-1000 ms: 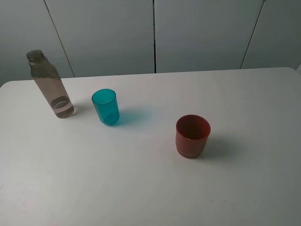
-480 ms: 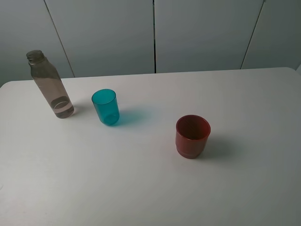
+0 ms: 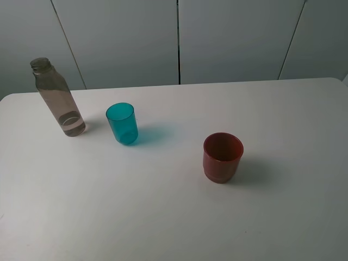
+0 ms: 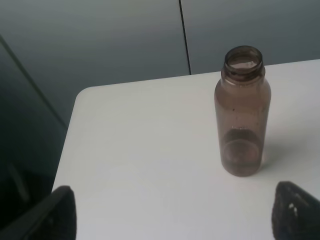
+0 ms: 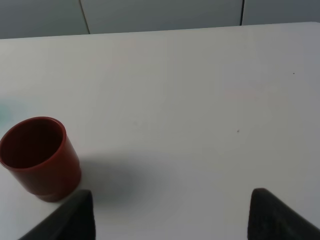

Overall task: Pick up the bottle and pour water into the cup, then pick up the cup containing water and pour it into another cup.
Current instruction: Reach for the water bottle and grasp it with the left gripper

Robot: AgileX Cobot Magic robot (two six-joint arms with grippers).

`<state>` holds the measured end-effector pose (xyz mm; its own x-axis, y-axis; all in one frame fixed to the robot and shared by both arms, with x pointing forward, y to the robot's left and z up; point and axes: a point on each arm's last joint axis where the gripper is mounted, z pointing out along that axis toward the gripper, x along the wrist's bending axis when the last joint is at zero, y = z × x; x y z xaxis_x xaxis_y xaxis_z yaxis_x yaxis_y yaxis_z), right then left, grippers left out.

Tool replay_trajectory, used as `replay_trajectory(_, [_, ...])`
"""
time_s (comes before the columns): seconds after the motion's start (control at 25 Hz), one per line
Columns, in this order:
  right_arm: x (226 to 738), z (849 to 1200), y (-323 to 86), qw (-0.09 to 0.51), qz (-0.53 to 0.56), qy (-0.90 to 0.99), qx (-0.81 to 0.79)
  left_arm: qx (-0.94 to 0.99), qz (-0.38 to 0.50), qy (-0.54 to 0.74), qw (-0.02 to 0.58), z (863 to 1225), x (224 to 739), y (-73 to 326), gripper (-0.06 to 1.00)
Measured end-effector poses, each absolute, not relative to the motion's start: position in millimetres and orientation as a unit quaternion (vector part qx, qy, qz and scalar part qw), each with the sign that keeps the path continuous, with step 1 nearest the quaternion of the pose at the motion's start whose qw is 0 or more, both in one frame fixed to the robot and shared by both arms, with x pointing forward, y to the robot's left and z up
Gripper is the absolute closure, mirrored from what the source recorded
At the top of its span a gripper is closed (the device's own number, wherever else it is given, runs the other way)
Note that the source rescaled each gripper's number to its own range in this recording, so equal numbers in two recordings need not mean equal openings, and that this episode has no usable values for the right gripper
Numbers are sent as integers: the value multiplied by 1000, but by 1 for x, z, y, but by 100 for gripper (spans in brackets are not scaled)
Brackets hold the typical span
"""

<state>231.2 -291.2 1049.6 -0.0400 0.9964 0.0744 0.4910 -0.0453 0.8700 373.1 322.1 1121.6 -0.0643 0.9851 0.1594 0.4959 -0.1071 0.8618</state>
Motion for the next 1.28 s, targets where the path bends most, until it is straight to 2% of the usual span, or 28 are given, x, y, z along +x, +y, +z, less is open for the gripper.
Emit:
replay_trajectory(0.44, [231,1050,-291,327,387,609,611,652,387,579,301,1079,434,324,-5])
replay_trajectory(0.88, [231,1050,-291,328,385,611,609,655,413,557,300,1024,451,318,-5])
replay_trajectory(1.28, [231,1050,-291,327,387,609,611,659,410,561,287,996,469,318,-5])
